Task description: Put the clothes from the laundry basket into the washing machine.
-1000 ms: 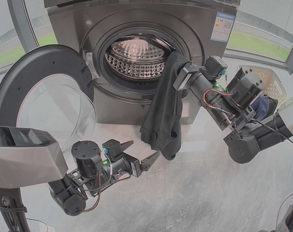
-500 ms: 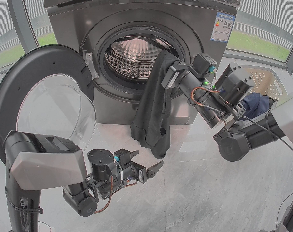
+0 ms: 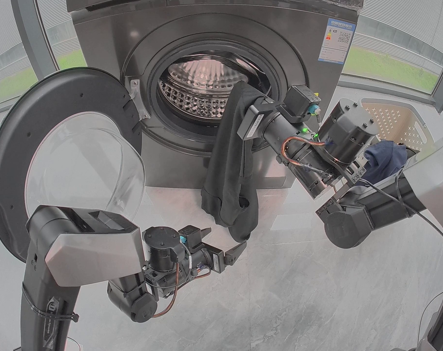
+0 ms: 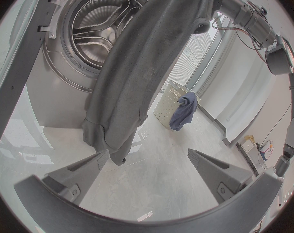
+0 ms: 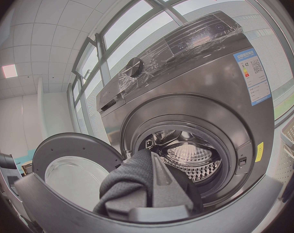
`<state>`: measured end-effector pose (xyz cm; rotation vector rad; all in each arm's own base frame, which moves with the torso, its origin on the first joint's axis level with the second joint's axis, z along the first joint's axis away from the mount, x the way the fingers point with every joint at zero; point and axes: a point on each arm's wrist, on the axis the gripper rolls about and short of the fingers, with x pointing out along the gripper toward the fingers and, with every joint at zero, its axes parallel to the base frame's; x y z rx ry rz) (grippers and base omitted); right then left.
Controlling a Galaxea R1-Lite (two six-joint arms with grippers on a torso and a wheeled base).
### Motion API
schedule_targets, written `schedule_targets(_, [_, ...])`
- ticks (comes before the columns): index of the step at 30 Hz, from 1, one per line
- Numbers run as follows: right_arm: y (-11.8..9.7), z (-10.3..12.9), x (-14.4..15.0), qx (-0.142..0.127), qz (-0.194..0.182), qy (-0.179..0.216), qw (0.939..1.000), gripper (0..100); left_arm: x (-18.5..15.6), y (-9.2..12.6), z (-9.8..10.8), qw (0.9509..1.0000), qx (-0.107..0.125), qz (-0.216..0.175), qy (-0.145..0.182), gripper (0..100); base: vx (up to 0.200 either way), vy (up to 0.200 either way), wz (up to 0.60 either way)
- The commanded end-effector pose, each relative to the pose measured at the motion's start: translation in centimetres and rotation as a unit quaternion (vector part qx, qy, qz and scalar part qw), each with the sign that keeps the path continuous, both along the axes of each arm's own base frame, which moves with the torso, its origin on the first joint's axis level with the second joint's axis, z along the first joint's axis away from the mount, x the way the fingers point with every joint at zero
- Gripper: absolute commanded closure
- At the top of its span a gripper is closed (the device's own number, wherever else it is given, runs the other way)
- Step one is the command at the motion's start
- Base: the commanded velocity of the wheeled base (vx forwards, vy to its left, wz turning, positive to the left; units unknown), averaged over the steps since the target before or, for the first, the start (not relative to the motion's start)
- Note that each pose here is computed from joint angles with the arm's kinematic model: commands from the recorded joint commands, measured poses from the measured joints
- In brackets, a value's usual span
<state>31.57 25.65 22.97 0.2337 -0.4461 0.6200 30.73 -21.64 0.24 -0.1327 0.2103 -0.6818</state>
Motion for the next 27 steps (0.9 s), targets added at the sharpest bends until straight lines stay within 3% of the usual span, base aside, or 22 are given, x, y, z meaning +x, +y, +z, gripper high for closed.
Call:
schedule_targets(1, [0.4,-0.3,-0.1,-0.001,0.005,0.003,1.0000,100,0.6,-0.4,-0.9,1.0000,-0.003,0.000,0.001,0,0.000,0.000,0.00])
schedule_targets(12, [0.9,-0.2,-0.7,0.001,0.014,0.000,0.9999,100,3.9,-2.3,-4.2,0.9997,-0.016,0.008,-0.019,0,0.000,0.000,0.00])
schedule_targets(21, [0.9,-0.2,-0.8,0.002,0.015,-0.001,0.9999,100,7.3,-2.0,-4.4,0.9953,-0.035,0.066,-0.061,0,0.000,0.000,0.00])
schedule_targets(23, [0.9,-0.3,-0.8,0.002,0.015,0.000,0.9999,100,8.2,-1.7,-4.4,0.9925,-0.041,0.090,-0.072,0,0.000,0.000,0.00])
schedule_targets(27, [1.1,-0.4,-0.9,0.001,0.019,0.002,0.9998,100,8.9,-1.4,-4.3,0.9903,-0.046,0.103,-0.080,0,0.000,0.000,0.00])
